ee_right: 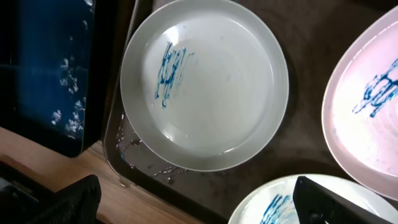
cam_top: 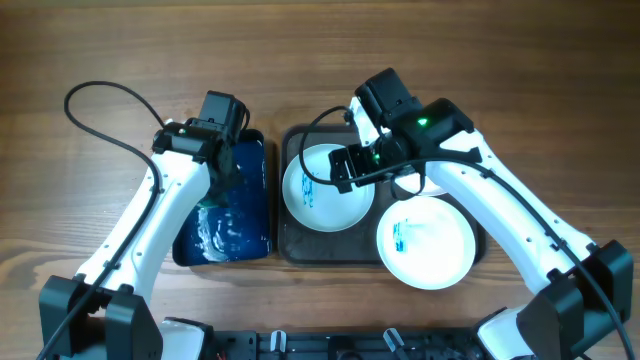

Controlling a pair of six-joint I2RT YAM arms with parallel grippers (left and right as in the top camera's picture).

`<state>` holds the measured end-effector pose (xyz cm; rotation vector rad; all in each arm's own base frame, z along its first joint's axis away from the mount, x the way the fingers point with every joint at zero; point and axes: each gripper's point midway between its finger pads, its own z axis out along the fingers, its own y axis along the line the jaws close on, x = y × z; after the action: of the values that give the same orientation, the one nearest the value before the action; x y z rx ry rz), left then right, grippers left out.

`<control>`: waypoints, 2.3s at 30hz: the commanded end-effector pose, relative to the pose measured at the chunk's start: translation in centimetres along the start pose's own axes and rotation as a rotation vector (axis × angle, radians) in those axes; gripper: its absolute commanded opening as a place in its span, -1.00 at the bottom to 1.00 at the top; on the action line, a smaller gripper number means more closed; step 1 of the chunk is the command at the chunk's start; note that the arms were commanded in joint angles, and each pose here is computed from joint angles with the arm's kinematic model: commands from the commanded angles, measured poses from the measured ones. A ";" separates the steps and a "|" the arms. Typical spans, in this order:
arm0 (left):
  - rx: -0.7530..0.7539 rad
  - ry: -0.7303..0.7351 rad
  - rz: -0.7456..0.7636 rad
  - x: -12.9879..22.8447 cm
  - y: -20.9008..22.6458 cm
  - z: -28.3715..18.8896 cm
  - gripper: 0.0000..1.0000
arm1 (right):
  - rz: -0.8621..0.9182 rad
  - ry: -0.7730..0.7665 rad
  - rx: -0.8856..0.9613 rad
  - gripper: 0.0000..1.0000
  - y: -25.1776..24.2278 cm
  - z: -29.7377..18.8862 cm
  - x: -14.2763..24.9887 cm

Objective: Clean dirty plates on tray and stack at the side

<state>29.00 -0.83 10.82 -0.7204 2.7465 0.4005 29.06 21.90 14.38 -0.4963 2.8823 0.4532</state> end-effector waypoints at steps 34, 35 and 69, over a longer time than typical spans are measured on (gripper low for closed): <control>0.222 0.117 0.053 1.5 -4.3 -0.3 -0.92 | 0.387 0.238 0.244 -0.34 -8.3 11.8 2.0; 0.222 0.117 0.053 1.5 -4.3 -0.3 -0.92 | 0.387 0.245 0.243 -0.38 -8.3 12.0 2.1; 0.912 0.560 0.454 13.0 -20.5 1.9 -0.92 | 0.422 0.289 0.211 -0.91 -8.5 14.4 4.8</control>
<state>30.12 -19.88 1.48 -0.0237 3.0750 -0.8912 31.24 18.84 0.05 0.0800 3.1924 0.2391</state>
